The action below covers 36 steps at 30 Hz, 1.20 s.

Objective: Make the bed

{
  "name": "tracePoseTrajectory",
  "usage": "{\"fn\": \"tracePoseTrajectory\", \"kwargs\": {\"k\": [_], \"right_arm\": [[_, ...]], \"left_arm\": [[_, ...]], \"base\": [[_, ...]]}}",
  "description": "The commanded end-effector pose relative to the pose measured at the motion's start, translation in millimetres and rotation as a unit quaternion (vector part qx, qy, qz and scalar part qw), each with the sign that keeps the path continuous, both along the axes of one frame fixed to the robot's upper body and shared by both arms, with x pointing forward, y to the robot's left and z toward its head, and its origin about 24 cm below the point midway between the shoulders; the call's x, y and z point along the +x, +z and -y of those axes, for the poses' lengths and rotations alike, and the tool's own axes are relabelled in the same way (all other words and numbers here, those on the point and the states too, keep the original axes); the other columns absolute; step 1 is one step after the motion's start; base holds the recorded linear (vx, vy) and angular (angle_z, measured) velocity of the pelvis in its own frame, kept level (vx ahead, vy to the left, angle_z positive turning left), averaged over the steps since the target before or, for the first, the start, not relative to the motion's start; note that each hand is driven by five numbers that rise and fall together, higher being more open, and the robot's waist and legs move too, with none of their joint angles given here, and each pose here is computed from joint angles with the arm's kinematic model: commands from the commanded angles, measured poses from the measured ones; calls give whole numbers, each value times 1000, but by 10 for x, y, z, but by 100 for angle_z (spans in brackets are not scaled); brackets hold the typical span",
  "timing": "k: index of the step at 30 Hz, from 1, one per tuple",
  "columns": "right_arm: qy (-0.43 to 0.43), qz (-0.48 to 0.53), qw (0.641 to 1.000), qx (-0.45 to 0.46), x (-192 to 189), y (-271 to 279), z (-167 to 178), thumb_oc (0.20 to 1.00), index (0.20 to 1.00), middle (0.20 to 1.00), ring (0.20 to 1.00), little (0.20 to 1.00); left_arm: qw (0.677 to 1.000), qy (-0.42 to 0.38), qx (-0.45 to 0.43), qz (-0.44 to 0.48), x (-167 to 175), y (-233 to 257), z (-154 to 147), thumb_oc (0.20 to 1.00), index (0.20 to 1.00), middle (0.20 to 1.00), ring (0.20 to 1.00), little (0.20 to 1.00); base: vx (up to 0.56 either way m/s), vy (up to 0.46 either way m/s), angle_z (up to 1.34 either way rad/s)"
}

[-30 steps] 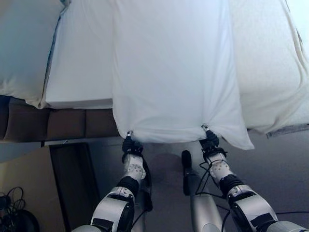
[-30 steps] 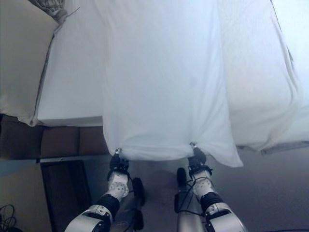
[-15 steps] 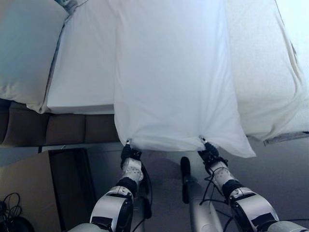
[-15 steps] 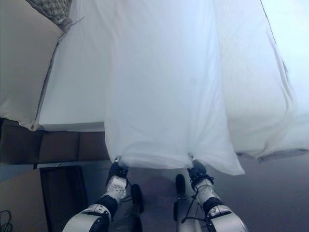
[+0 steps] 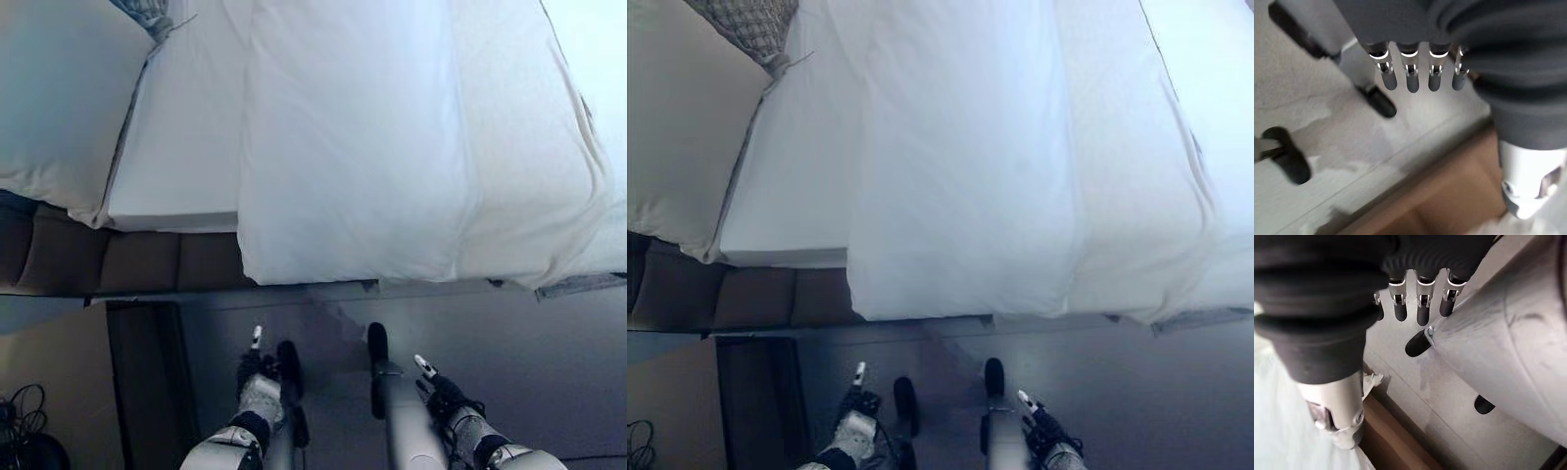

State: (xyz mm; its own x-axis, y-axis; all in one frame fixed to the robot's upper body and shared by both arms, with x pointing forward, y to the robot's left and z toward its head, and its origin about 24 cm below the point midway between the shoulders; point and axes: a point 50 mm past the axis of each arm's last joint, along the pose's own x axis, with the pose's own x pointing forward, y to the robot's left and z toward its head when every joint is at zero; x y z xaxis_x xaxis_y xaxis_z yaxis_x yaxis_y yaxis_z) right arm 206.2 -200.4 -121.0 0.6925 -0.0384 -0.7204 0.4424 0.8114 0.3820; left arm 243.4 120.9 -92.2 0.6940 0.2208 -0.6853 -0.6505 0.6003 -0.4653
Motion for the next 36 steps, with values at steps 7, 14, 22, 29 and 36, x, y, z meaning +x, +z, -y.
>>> {"fn": "tracePoseTrajectory", "kwargs": {"k": [7, 14, 22, 29, 36], "right_arm": [[224, 270, 931, -97, 571, 850, -206, 1000, 1000, 1000, 1000, 1000], [289, 352, 880, -137, 1047, 1352, -368, 1000, 1000, 1000, 1000, 1000], [322, 422, 830, -169, 1582, 2041, -539, 1000, 1000, 1000, 1000, 1000], [309, 462, 810, -187, 1858, 2544, -627, 1000, 1000, 1000, 1000, 1000], [253, 510, 798, -198, 2046, 3107, -680, 1000, 1000, 1000, 1000, 1000]], "left_arm": [[872, -374, 229, 219, 244, 529, -111, 1000, 1000, 1000, 1000, 1000], [765, -469, 301, 322, 670, 1056, 132, 1000, 1000, 1000, 1000, 1000], [638, -535, 375, 409, 1105, 1814, 430, 1000, 1000, 1000, 1000, 1000], [587, -502, 465, 433, 1357, 2304, 399, 1000, 1000, 1000, 1000, 1000], [593, -392, 570, 412, 1611, 2780, 75, 1000, 1000, 1000, 1000, 1000]], "base": [[-4, -2, 0], [-61, -3, -1], [-76, -10, 8], [-22, -9, 3], [-1, -10, -3]]}}
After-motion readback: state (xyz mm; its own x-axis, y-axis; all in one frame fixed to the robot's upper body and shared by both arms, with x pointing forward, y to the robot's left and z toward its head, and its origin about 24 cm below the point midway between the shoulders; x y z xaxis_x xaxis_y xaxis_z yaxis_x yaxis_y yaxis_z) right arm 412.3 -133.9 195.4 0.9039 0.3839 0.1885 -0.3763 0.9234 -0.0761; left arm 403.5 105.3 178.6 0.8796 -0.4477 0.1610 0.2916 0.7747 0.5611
